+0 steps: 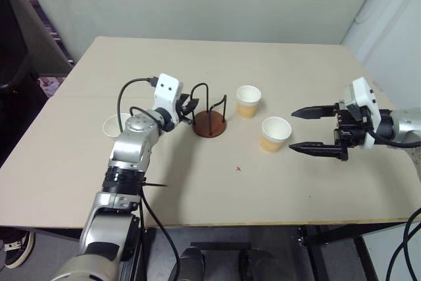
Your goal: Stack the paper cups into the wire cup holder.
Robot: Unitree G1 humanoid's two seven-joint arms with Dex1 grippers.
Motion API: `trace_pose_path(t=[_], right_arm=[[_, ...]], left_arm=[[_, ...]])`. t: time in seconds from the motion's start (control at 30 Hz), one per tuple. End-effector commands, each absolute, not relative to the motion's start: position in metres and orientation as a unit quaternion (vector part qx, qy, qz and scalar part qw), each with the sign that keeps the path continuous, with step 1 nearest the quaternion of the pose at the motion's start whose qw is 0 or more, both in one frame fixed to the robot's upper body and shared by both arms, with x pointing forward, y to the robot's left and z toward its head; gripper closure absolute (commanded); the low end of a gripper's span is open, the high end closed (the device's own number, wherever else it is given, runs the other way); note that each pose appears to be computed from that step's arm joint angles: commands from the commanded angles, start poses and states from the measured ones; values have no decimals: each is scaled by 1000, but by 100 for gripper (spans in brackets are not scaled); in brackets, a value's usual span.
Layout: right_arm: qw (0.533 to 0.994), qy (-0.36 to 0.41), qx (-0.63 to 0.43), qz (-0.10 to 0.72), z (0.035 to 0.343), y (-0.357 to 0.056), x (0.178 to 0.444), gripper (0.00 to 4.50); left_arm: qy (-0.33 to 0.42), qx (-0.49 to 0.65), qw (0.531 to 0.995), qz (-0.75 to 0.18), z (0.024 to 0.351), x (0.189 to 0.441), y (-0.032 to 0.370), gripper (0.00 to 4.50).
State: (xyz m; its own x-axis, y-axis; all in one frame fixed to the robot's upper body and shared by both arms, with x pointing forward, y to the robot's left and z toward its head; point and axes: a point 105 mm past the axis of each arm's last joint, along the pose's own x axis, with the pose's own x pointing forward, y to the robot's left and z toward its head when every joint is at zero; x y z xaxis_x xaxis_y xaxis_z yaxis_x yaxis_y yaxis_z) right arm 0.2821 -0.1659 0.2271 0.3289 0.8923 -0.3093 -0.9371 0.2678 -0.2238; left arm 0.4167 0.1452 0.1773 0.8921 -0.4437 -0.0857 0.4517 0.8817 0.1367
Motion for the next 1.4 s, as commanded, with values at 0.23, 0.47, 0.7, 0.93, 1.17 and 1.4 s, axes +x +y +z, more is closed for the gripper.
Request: trace_pose_path(t=[0.23, 0.47, 0.7, 0.93, 1.17, 1.4], right_arm=[[793, 35, -198, 575, 240, -166, 279, 0], [784, 37, -196, 587, 238, -161, 274, 0], [783, 42, -196, 588, 235, -159, 272, 0], [783, 62, -210, 582, 226, -163, 270, 0], [775, 89, -237, 579, 213, -164, 272, 0], [761, 90, -243, 595, 214, -163, 270, 0]], left_arm=[[5, 70, 921, -384, 200, 382, 123, 448], [30, 73, 856, -511, 199, 344, 101, 448], [50, 80, 808, -582, 179, 315, 63, 448], [64, 135, 817, -557, 161, 323, 59, 448], [68, 143, 808, -567, 152, 314, 54, 448], [71, 140, 821, -549, 150, 315, 55, 292]])
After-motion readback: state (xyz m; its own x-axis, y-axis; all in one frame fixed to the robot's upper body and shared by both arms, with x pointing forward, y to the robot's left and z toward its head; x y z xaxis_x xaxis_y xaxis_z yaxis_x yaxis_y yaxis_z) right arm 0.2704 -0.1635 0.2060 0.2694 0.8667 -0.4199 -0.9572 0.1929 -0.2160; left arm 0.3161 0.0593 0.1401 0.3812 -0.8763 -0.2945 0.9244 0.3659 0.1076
